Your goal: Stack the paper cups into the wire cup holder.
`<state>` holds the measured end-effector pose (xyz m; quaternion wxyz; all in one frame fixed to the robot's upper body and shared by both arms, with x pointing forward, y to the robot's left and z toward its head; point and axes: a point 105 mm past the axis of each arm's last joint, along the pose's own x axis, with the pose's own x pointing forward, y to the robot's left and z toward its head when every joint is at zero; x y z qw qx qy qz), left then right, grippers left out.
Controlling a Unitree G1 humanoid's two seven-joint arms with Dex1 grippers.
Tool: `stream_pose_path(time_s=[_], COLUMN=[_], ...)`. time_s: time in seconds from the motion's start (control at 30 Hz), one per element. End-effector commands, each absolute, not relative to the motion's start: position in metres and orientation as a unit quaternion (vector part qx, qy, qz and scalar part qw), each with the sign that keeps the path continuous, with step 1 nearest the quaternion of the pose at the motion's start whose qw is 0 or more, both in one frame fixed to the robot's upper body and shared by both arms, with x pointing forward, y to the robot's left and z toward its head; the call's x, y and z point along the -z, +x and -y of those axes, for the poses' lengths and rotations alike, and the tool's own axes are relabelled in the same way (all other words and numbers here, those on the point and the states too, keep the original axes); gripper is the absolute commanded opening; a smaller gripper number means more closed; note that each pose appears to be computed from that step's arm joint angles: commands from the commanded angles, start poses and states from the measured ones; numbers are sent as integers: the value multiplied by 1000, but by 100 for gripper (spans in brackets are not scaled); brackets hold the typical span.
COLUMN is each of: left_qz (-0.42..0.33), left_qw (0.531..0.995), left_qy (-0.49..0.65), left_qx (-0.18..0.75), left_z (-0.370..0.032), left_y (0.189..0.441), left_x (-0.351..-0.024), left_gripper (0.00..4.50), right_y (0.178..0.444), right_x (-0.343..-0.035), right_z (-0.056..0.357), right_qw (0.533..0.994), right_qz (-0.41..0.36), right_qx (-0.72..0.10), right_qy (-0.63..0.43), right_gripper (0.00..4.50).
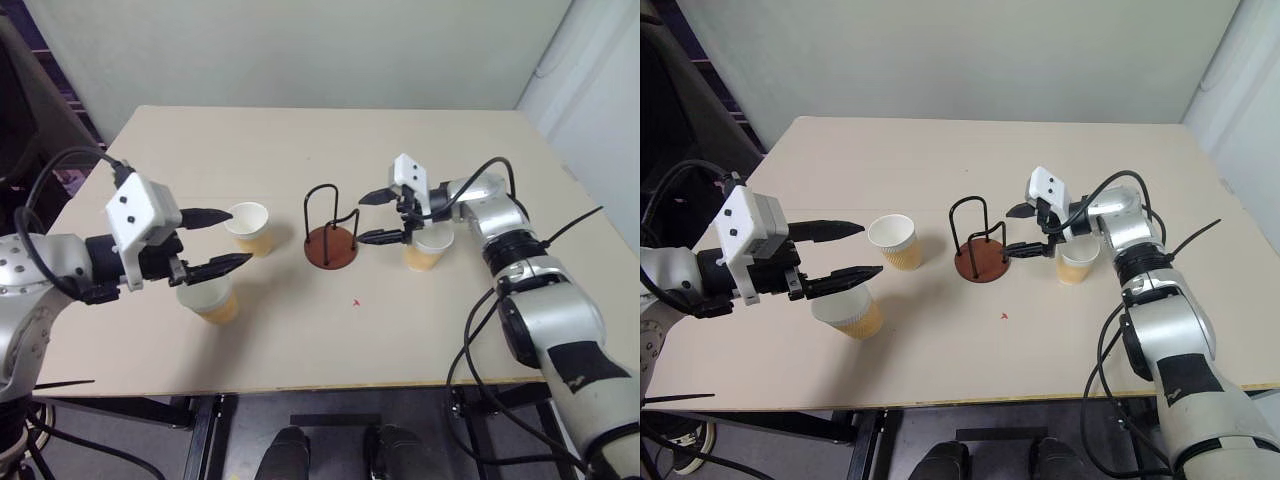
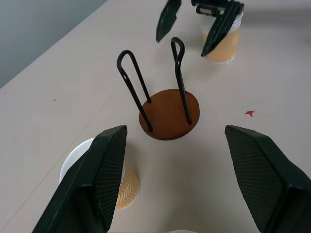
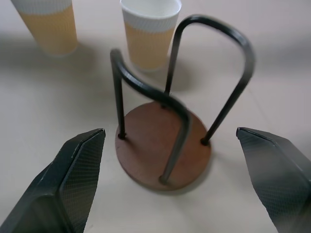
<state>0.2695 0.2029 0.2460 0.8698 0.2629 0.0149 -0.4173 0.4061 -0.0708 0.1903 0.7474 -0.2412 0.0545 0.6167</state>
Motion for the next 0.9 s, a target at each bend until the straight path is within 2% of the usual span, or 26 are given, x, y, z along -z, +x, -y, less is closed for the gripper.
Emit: stream_pose_path(time_s=[0.03, 0.13, 0.5, 0.7, 0.9], left_qz=[3, 4, 5, 6, -44], left_qw=[873, 873, 870, 859, 810], left_qy=[282, 283, 289, 296, 306], left_qx=[398, 398, 399, 419, 498], left_z=[-206, -205, -205, -199, -178], left_y=[264, 264, 270, 272, 251], left_x=[-259, -260, -261, -261, -235], left_gripper=[343, 347, 347, 347, 347], right_y=[409, 410, 406, 388, 327], right_x=[-213, -211, -220, -228, -216], right_z=[61, 56, 64, 73, 89], right_qw=[750, 755, 750, 731, 699], right_qz=[-12, -8, 9, 28, 18], right_qx=[-615, -610, -618, -631, -637], right_qy=[-243, -239, -236, -258, -325], right_gripper=[450, 392, 1, 1, 1])
